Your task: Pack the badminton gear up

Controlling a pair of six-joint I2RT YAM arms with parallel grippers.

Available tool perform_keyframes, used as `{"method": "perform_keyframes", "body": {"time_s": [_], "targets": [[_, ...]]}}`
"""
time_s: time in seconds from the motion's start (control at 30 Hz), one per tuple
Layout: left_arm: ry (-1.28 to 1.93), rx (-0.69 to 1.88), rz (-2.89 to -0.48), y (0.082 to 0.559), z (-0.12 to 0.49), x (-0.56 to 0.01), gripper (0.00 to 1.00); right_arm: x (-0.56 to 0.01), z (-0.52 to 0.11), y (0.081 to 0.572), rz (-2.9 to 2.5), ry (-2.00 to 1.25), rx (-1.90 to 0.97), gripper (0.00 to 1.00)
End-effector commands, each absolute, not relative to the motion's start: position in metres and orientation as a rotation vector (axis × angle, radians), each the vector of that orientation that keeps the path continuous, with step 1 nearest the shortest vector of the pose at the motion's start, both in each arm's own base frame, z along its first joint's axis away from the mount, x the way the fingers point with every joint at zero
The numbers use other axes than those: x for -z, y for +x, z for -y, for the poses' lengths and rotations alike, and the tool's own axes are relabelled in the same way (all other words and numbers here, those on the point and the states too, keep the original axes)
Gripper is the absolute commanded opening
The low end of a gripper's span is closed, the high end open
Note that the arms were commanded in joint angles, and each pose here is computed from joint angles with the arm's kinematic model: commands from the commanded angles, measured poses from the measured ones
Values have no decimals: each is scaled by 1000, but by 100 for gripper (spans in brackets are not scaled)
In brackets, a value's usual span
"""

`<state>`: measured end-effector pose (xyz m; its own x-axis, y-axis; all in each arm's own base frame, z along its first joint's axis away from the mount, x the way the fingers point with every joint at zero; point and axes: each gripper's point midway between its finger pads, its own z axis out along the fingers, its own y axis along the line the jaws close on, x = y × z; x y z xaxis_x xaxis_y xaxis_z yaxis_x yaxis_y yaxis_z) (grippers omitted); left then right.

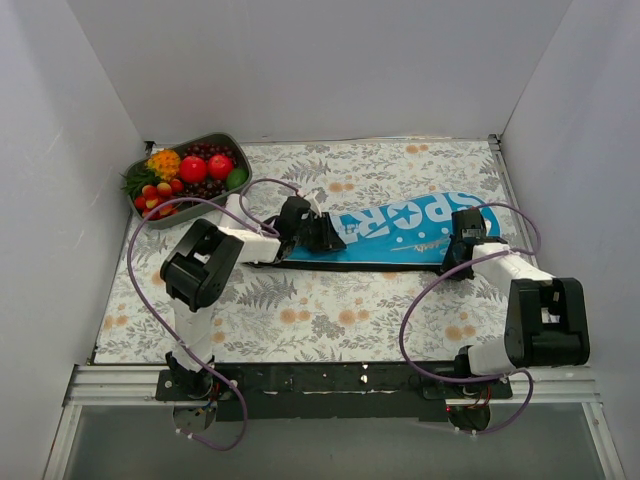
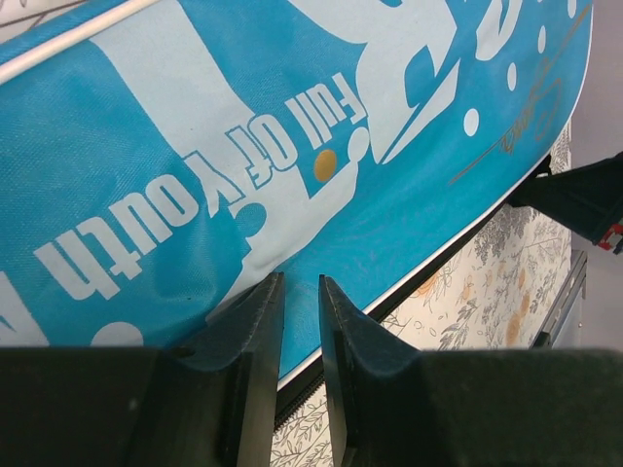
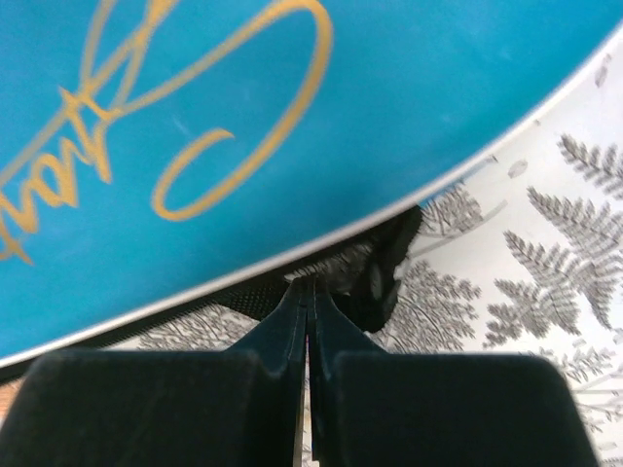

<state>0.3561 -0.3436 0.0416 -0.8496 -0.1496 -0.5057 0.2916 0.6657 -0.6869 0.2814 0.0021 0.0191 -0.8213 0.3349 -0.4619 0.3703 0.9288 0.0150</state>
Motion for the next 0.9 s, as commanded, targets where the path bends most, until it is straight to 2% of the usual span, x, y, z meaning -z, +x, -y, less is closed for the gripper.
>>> {"method": "perform_keyframes", "body": {"time_s": [0.0, 0.3, 0.43, 0.53, 0.63, 0.73, 0.87], "targets": [[56, 1058, -2319, 368, 327, -52, 21, -14, 17, 239, -2678, 580, 262, 1], [29, 1058, -2312, 374, 318, -55, 21, -32, 53, 215, -2637, 767, 514, 1], [21, 1066, -2302, 375, 316, -59, 21, -37, 55, 217, -2618, 775, 505, 1], [23, 1077, -2301, 374, 316, -58, 20, -35, 52, 221, -2623, 753, 474, 5], [24, 1081, -2304, 373, 316, -56, 20, -32, 47, 225, -2639, 729, 430, 12], [24, 1095, -2304, 372, 318, -55, 20, -28, 39, 232, -2655, 681, 357, 26], [29, 1110, -2300, 371, 319, -57, 20, -28, 30, 243, -2657, 640, 276, 37]]}}
